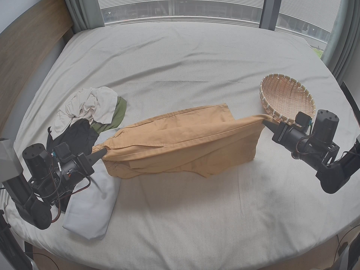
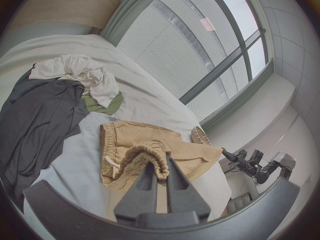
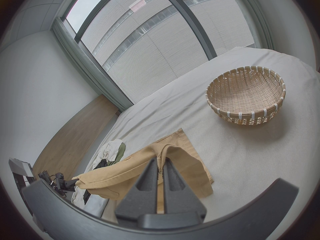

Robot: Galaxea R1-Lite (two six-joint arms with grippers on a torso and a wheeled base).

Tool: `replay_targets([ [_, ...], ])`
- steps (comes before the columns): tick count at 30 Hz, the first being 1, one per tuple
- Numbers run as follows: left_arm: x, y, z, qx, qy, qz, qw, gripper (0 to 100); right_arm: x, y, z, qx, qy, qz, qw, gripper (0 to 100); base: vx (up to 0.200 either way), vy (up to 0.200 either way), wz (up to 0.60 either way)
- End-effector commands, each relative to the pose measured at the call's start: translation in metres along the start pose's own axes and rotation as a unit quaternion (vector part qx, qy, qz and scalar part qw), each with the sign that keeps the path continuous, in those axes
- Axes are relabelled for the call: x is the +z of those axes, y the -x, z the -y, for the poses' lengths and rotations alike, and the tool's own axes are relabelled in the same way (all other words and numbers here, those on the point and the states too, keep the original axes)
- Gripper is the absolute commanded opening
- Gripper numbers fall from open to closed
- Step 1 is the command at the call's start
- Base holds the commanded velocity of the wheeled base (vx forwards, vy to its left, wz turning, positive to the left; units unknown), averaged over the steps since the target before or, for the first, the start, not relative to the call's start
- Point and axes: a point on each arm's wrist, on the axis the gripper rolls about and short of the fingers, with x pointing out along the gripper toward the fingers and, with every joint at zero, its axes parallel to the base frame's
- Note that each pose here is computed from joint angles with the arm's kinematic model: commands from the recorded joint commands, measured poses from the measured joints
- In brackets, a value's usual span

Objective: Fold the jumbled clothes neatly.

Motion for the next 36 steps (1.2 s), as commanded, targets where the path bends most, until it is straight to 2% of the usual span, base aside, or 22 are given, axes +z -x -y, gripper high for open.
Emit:
replay_targets([
  [1, 0.0, 0.001, 0.0, 0.002, 0.005, 0.001, 1.0, 0, 0.007, -0.002, -0.004, 0.006, 0.002, 0.01, 0.9999, 0, 0.0, 0.0, 0.0],
  [9, -0.005, -0.002, -0.008, 0.033, 0.019, 0.0, 0.9993, 0, 0.007, -0.03, -0.006, 0.01, 0.0, -0.006, 0.9999, 0, 0.0, 0.0, 0.0],
  [19, -0.008, -0.017, -0.019, 0.034, 0.024, -0.002, 0.9991, 0, -0.003, -0.066, 0.01, -0.001, -0.004, -0.016, 0.9999, 0, 0.0, 0.0, 0.0],
  [23, -0.003, -0.022, -0.018, 0.033, 0.037, 0.011, 0.9987, 0, -0.007, -0.084, 0.016, -0.001, -0.004, -0.018, 0.9998, 0, 0.0, 0.0, 0.0],
  [32, -0.009, -0.038, -0.033, 0.041, 0.048, 0.011, 0.998, 0, -0.013, -0.098, 0.019, 0.002, -0.005, -0.02, 0.9998, 0, 0.0, 0.0, 0.0],
  [33, -0.009, -0.039, -0.034, 0.043, 0.048, 0.012, 0.9979, 100, -0.013, -0.098, 0.018, 0.003, -0.005, -0.019, 0.9998, 100, 0.0, 0.0, 0.0],
  [36, -0.008, -0.045, -0.038, 0.052, 0.046, 0.024, 0.9973, 100, -0.013, -0.103, 0.02, 0.004, -0.007, -0.011, 0.9999, 100, 0.0, 0.0, 0.0],
])
